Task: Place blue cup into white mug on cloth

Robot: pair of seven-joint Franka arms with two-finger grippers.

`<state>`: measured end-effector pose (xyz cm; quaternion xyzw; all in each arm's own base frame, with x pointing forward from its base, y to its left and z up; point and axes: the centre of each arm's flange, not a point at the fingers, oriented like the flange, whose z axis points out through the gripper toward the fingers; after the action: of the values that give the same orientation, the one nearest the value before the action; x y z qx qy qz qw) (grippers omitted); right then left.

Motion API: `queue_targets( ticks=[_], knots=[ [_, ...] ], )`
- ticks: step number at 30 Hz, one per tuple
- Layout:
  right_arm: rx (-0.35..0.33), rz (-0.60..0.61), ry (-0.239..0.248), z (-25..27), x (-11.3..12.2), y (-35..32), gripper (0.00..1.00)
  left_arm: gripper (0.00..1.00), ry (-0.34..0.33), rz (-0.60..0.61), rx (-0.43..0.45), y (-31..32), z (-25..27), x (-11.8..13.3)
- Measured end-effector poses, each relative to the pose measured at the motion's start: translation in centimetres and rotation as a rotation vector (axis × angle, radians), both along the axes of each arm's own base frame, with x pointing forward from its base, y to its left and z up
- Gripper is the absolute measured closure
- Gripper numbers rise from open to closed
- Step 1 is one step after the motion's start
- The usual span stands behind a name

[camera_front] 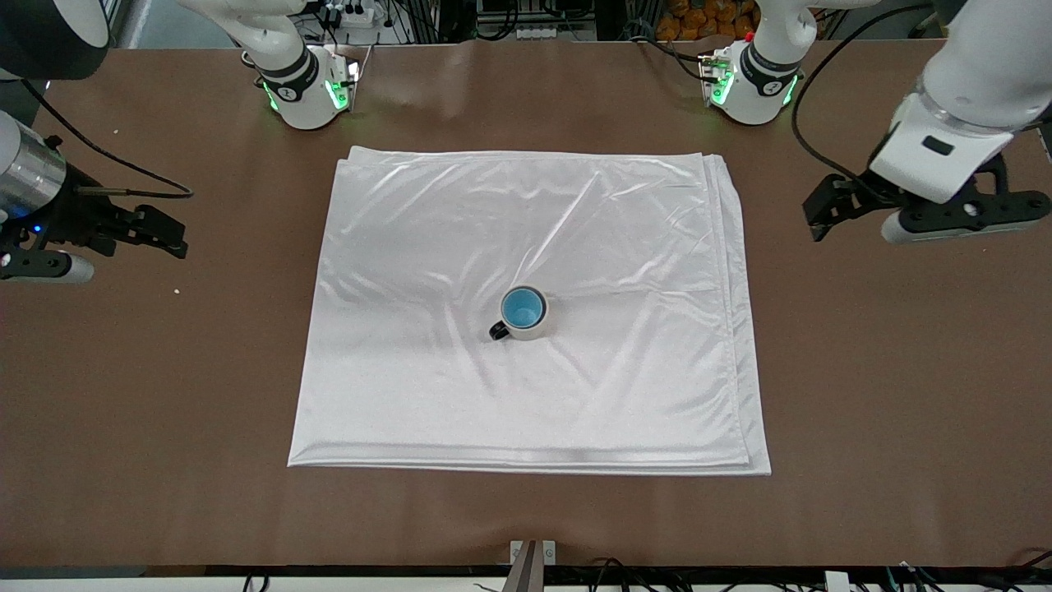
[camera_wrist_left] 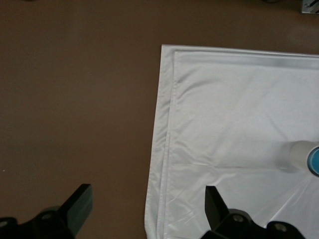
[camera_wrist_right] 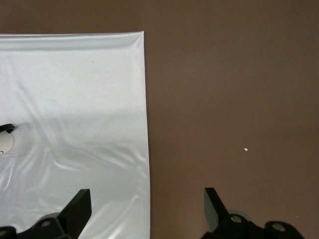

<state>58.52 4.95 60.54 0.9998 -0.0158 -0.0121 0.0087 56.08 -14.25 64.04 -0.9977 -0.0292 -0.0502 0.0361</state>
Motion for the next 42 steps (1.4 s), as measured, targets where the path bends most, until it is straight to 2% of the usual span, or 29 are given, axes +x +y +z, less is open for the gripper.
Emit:
queue_targets(
  ticks=[9, 20, 26, 42],
  knots=[
    [-0.001, 0.071, 0.001, 0.0, 0.1, -0.6, 0.00, 0.00, 0.023, -0.033, 0.006, 6.8, -0.3, 1.1],
    [-0.004, 0.049, -0.001, 0.0, 0.2, -2.3, 0.00, 0.00, 0.028, -0.033, 0.003, 7.0, -0.5, 1.1],
    [-0.004, 0.041, -0.001, 0.0, 0.3, -3.4, 0.00, 0.00, 0.042, -0.045, -0.037, 8.1, -0.8, 1.2],
    [0.011, 0.042, -0.018, 0.1, 0.5, -3.1, 0.00, 0.00, 0.049, -0.029, -0.071, 12.0, -1.3, 1.5]
  ],
)
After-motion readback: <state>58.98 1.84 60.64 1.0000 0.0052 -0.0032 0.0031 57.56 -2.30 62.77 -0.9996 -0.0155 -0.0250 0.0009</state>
